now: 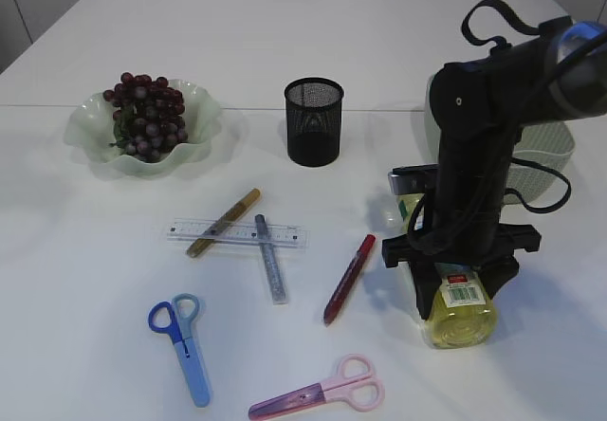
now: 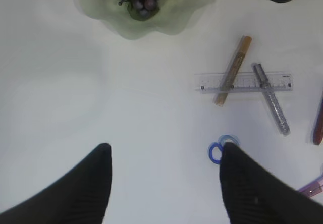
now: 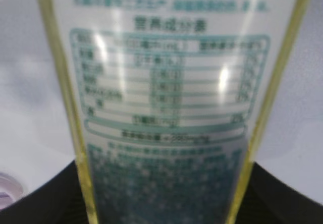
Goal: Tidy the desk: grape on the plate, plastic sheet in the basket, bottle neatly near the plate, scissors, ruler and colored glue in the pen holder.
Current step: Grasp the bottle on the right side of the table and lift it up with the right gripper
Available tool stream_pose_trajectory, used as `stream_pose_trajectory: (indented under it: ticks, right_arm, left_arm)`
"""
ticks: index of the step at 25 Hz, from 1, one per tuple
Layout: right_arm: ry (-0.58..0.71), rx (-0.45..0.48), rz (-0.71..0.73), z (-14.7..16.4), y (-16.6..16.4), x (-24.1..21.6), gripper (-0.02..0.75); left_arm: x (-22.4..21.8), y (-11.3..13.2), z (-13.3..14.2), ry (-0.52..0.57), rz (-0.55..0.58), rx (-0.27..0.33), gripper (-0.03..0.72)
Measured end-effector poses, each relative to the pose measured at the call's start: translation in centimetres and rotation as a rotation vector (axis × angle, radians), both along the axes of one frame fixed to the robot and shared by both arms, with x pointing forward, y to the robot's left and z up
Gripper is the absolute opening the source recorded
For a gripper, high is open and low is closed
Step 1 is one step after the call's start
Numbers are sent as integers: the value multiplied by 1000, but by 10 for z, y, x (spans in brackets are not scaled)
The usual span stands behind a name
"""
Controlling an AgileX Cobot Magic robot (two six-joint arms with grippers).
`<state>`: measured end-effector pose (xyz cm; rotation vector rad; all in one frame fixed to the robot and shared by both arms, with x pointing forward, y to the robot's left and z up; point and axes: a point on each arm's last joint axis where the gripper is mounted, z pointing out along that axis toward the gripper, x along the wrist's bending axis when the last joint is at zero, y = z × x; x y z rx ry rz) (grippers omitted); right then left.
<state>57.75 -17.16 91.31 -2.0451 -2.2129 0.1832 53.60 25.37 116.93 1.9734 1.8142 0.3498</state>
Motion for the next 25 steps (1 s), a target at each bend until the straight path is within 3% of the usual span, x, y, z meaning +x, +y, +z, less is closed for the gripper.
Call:
stream_pose_trajectory:
  ticks: [10,25]
  right_arm:
    - [-85,24,84,5,-9,-24,482]
    - [-443,118,207,48,-26,-70,482]
  left_arm:
    - [0,0,0,0,0,0,472]
    - [0,-1,0,1,-1,-6,458]
